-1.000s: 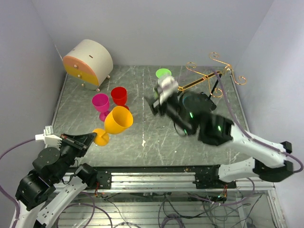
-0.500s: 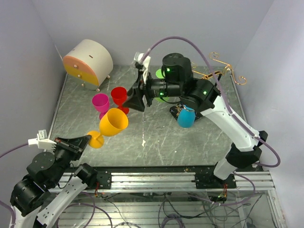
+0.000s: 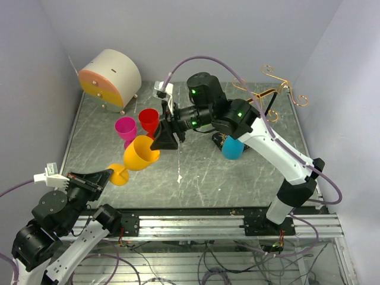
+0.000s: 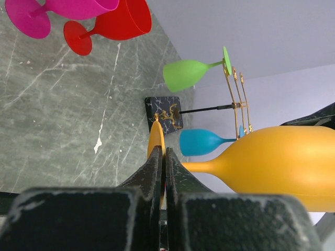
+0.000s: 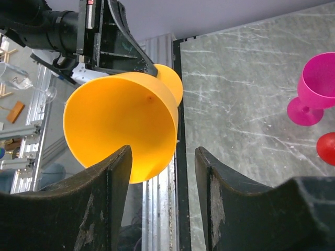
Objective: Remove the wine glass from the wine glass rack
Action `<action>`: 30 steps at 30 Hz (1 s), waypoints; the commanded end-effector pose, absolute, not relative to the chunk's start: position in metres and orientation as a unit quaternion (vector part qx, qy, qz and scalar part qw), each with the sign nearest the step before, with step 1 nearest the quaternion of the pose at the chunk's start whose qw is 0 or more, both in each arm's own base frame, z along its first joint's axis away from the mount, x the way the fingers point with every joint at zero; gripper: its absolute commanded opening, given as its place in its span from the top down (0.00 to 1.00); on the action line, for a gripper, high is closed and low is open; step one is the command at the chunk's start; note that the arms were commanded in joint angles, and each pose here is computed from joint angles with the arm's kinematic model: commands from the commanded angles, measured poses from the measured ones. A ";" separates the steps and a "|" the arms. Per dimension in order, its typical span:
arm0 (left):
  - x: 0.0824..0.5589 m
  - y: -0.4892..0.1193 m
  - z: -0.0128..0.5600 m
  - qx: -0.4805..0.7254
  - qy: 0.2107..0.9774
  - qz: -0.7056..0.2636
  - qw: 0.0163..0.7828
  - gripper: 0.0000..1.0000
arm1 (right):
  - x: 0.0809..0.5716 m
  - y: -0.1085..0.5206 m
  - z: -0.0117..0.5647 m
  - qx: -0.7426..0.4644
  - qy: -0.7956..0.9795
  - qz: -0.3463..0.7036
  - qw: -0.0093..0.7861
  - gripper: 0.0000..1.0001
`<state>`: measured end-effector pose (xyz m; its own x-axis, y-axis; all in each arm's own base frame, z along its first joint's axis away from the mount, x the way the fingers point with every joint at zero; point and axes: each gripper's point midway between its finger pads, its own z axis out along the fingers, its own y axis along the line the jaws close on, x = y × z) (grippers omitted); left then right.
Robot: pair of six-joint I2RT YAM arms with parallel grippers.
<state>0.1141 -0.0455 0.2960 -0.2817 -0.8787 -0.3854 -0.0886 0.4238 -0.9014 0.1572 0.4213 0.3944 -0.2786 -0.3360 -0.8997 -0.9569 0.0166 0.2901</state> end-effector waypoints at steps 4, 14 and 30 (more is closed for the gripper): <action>0.115 -0.040 0.303 -0.353 0.679 -0.405 0.500 0.93 | 0.160 0.440 0.380 -0.508 0.642 0.500 0.283 0.59; 0.114 -0.021 0.292 -0.380 0.700 -0.340 0.500 0.53 | 0.183 0.447 0.387 -0.480 0.659 0.477 0.327 1.00; 0.102 0.057 0.344 -0.376 0.699 -0.144 0.591 0.50 | 0.270 0.487 0.262 -0.426 0.795 0.303 0.307 1.00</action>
